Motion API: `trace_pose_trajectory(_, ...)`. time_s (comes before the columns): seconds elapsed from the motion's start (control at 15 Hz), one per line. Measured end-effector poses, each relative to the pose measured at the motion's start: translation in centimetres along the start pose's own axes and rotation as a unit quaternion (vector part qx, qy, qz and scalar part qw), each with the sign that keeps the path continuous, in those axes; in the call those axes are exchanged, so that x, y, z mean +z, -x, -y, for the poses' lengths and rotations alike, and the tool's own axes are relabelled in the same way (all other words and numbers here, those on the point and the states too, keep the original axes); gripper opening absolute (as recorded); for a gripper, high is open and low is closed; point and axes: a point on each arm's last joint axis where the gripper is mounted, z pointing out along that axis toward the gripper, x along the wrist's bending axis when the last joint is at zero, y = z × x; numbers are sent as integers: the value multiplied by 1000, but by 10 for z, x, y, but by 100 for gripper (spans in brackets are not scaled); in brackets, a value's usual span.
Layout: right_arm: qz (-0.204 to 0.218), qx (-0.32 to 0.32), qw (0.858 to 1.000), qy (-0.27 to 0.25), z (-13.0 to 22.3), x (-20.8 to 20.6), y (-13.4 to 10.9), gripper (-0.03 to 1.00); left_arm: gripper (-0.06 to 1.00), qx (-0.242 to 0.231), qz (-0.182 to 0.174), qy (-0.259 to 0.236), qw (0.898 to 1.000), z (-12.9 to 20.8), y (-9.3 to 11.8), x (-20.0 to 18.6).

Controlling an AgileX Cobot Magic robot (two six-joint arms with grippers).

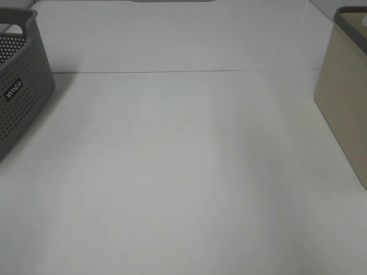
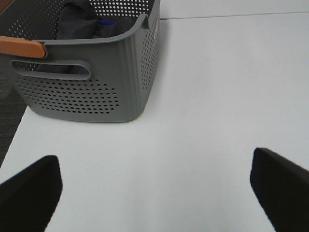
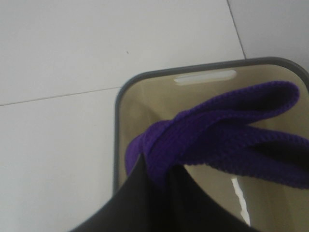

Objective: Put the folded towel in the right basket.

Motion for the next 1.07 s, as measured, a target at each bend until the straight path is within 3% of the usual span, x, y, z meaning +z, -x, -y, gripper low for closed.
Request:
trace_pose_trajectory(0.2, 41, 11, 998, -52, 10, 32, 26, 6, 99, 0, 0, 0, 1000, 0, 0, 0)
trace_pose_trajectory(0.33, 40, 20, 996, -76, 15, 52, 28, 16, 99, 0, 0, 0, 1000, 0, 0, 0)
trace_pose_trajectory(0.4, 36, 27, 996, -83, 17, 59, 28, 29, 99, 0, 0, 0, 1000, 0, 0, 0)
trace_pose_trajectory(0.6, 51, 27, 992, -110, 24, 81, 34, 86, 99, 0, 0, 0, 1000, 0, 0, 0)
trace_pose_trajectory(0.87, 57, 25, 991, -117, 26, 86, 35, 97, 99, 0, 0, 0, 1000, 0, 0, 0)
trace_pose_trajectory(1.07, 14, 38, 991, -128, 27, 84, 26, 97, 99, 0, 0, 0, 1000, 0, 0, 0)
